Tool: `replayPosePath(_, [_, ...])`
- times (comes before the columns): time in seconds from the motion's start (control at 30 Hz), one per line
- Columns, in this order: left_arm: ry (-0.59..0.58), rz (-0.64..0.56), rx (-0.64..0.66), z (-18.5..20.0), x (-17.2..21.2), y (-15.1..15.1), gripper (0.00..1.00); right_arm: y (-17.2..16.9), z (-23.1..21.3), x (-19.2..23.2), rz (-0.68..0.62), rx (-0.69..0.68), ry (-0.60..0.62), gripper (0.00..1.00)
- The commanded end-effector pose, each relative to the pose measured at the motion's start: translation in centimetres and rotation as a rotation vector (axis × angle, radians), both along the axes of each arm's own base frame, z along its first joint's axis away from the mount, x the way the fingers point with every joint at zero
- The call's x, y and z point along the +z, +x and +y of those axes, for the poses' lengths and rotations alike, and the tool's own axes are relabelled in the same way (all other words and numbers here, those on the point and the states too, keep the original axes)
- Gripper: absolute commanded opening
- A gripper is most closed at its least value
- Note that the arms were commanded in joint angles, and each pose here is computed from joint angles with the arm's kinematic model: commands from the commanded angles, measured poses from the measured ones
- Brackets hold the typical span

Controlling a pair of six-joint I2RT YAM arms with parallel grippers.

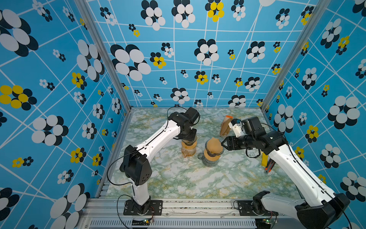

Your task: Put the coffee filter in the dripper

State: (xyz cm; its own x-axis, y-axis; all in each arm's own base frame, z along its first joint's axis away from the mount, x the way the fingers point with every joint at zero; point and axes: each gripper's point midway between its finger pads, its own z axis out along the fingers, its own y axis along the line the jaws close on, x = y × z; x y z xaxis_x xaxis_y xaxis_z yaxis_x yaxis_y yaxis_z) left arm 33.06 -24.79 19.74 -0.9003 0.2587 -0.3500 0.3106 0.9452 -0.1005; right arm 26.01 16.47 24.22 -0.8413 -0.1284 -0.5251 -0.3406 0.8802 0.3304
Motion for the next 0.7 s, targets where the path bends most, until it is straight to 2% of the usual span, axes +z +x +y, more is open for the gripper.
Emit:
replayPosePath(0.0, [-0.053, -0.075, 0.021, 0.6, 3.4, -0.4, 0.42, -0.8, 1.0, 0.6, -0.011, 0.062, 0.024, 0.67])
replayPosePath(0.13, [-0.154, -0.153, 0.011, 0.8, 5.3, -1.4, 0.45, -0.7, 1.1, 0.4, -0.023, 0.06, -0.015, 0.66])
replayPosePath(0.27, [-0.239, -0.23, 0.014, 2.2, 7.1, -2.4, 0.61, -0.4, 0.9, 0.5, -0.042, 0.049, -0.018, 0.7])
replayPosePath(0.4, [-0.327, -0.303, 0.076, 4.9, 8.5, -2.9, 0.95, -0.5, 0.9, 0.9, -0.052, 0.058, -0.02, 0.79])
replayPosePath(0.43, [-0.359, -0.317, 0.096, 5.7, 8.8, -3.0, 0.99, -0.7, 1.0, 1.1, -0.05, 0.073, -0.013, 0.81])
replayPosePath(0.53, [-0.42, -0.355, 0.146, 8.0, 9.2, -3.1, 0.99, -0.8, 1.0, 1.4, -0.063, 0.073, -0.008, 0.92])
replayPosePath(0.67, [-0.426, -0.41, 0.206, 10.8, 8.8, -2.8, 0.99, -0.6, 0.7, 1.9, -0.101, 0.056, -0.008, 0.99])
